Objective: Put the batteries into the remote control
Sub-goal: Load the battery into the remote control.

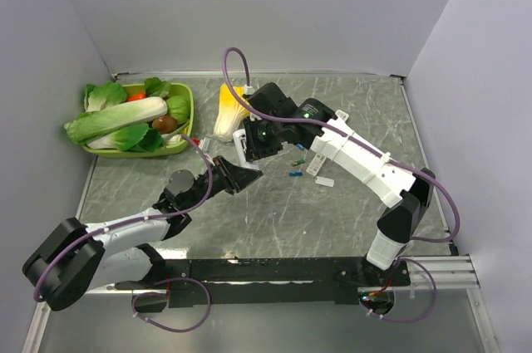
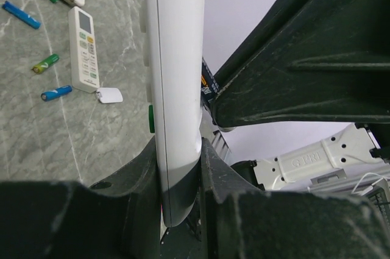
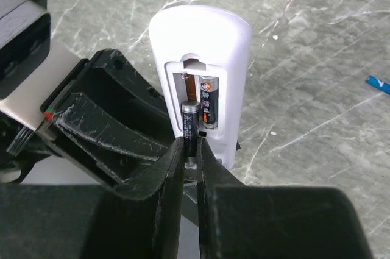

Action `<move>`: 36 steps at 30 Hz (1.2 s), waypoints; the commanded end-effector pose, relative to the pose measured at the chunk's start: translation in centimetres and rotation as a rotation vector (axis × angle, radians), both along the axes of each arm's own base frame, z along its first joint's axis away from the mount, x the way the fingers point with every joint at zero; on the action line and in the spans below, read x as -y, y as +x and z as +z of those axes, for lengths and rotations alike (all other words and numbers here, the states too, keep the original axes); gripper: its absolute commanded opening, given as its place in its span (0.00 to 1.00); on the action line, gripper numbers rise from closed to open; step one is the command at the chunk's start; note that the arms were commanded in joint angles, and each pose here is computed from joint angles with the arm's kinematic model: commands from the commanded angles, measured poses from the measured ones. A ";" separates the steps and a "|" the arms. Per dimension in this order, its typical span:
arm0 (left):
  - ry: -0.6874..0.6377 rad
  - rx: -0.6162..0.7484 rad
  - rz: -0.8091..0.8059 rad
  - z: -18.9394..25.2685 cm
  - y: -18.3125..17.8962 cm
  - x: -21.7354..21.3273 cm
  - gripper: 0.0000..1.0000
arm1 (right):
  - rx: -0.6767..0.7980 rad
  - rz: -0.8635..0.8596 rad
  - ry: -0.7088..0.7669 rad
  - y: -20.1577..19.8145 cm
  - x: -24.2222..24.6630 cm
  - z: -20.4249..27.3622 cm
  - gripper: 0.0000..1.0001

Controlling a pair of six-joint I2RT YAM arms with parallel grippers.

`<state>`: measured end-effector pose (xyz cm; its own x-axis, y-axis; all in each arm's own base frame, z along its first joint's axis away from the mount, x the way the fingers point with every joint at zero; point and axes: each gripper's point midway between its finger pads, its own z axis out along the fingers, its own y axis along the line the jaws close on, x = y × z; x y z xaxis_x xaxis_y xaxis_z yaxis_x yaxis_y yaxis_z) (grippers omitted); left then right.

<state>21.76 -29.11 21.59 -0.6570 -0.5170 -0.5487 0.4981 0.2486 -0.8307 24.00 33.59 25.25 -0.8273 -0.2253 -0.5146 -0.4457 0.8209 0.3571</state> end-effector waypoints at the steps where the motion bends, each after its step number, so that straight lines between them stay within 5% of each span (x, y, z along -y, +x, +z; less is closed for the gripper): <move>1: -0.098 0.107 0.003 4.4 0.0 0.4 0.02 | -0.002 -0.065 -0.043 0.6 0.4 -0.2 0.00; 23: -0.164 0.103 -0.040 5.7 -0.5 1.1 0.02 | 0.119 -0.123 0.031 3.6 -0.8 1.1 0.00; 36: -0.183 0.104 -0.024 6.5 -0.3 0.9 0.02 | 0.043 -0.088 -0.007 3.3 -1.2 -0.6 0.14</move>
<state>22.43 -29.58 21.74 -0.6750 -0.5610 -0.4792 0.4378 0.2182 -0.8722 26.77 34.47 25.49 -0.8060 -0.1482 -0.5730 -0.3980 0.8523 0.3394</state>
